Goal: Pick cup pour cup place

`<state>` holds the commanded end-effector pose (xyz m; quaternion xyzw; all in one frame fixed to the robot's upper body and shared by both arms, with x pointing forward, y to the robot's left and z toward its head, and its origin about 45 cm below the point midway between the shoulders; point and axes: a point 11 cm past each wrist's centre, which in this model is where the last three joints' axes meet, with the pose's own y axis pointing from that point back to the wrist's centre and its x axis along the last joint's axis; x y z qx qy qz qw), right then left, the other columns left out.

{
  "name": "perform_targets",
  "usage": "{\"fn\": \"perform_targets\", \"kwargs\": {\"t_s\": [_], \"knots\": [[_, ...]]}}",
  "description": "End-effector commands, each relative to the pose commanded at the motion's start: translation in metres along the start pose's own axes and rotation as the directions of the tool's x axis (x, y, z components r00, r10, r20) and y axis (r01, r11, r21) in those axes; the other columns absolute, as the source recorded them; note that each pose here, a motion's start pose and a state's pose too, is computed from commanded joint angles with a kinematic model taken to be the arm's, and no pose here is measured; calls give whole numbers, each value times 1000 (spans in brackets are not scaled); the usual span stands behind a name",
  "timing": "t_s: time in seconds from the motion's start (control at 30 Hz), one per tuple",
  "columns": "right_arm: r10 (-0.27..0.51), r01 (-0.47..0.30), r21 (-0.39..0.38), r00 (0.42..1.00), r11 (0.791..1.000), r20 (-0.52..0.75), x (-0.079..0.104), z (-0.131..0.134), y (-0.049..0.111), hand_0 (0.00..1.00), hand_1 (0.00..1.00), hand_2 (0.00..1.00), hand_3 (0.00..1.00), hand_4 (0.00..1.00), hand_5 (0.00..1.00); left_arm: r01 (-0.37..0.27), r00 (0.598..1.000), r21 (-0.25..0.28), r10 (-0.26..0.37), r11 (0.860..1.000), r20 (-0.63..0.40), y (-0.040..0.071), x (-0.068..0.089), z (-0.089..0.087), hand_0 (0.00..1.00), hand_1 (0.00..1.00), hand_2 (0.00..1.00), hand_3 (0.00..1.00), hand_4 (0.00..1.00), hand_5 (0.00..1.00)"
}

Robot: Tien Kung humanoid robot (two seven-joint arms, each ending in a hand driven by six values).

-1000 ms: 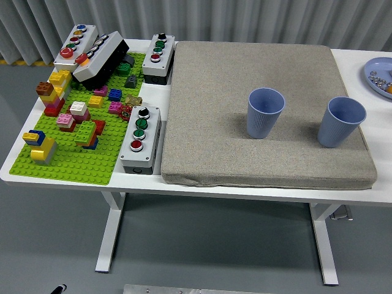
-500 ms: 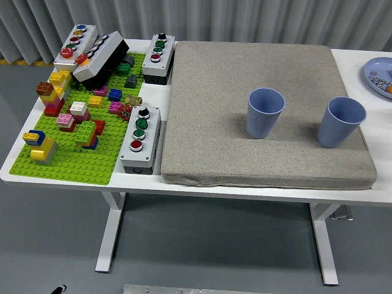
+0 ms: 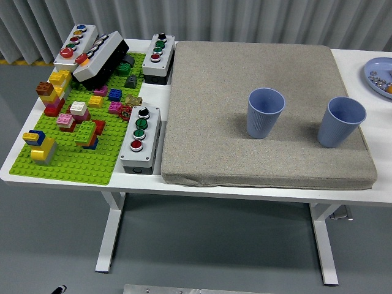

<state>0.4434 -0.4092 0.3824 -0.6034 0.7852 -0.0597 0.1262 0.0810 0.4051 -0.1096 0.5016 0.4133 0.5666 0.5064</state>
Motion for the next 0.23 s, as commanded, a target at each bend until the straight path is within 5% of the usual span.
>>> {"fn": "perform_targets", "kwargs": {"t_s": [0.23], "knots": [[-4, 4, -5, 1000, 1000, -1, -1, 2, 1, 944, 849, 846, 850, 763, 998, 0, 1000, 4, 0, 1000, 2, 0, 0, -2, 827, 786, 860, 772, 592, 998]]}}
